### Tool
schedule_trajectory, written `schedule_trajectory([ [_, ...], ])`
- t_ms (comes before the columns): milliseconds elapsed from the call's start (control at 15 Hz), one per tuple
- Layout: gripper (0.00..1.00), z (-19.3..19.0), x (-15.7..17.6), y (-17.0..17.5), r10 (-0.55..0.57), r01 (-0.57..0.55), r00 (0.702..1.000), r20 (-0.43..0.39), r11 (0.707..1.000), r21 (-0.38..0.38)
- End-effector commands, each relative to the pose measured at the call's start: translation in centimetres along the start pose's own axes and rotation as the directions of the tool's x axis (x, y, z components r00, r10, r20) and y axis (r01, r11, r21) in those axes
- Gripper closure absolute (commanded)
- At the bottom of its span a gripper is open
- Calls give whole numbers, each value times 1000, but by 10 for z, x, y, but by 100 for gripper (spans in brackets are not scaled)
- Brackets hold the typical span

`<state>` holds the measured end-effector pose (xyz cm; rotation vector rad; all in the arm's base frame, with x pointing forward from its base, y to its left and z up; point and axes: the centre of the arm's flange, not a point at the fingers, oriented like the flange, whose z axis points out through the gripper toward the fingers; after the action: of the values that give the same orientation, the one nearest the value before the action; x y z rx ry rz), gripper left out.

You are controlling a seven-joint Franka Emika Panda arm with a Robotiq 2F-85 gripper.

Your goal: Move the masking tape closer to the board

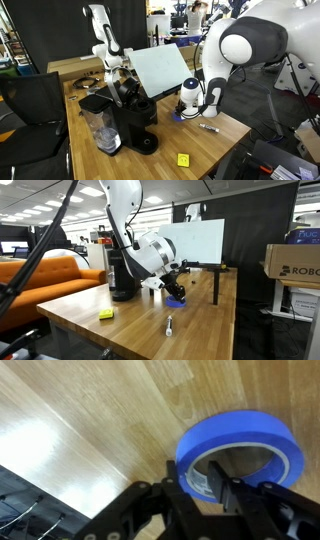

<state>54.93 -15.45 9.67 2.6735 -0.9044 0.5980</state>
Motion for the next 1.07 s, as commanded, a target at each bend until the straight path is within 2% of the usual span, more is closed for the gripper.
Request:
schedule_trajectory([
  [0, 32, -4, -2, -5, 8, -8, 1000, -6, 999, 36],
  [200, 10, -13, -4, -13, 1, 0, 1000, -11, 998, 65],
  [333, 1, -23, -4, -16, 4, -2, 1000, -25, 996, 90],
  [733, 0, -73, 14, -10, 32, -20, 996, -84, 990, 142],
  [1000, 0, -117, 16, 1, 28, -14, 996, -80, 985, 171],
])
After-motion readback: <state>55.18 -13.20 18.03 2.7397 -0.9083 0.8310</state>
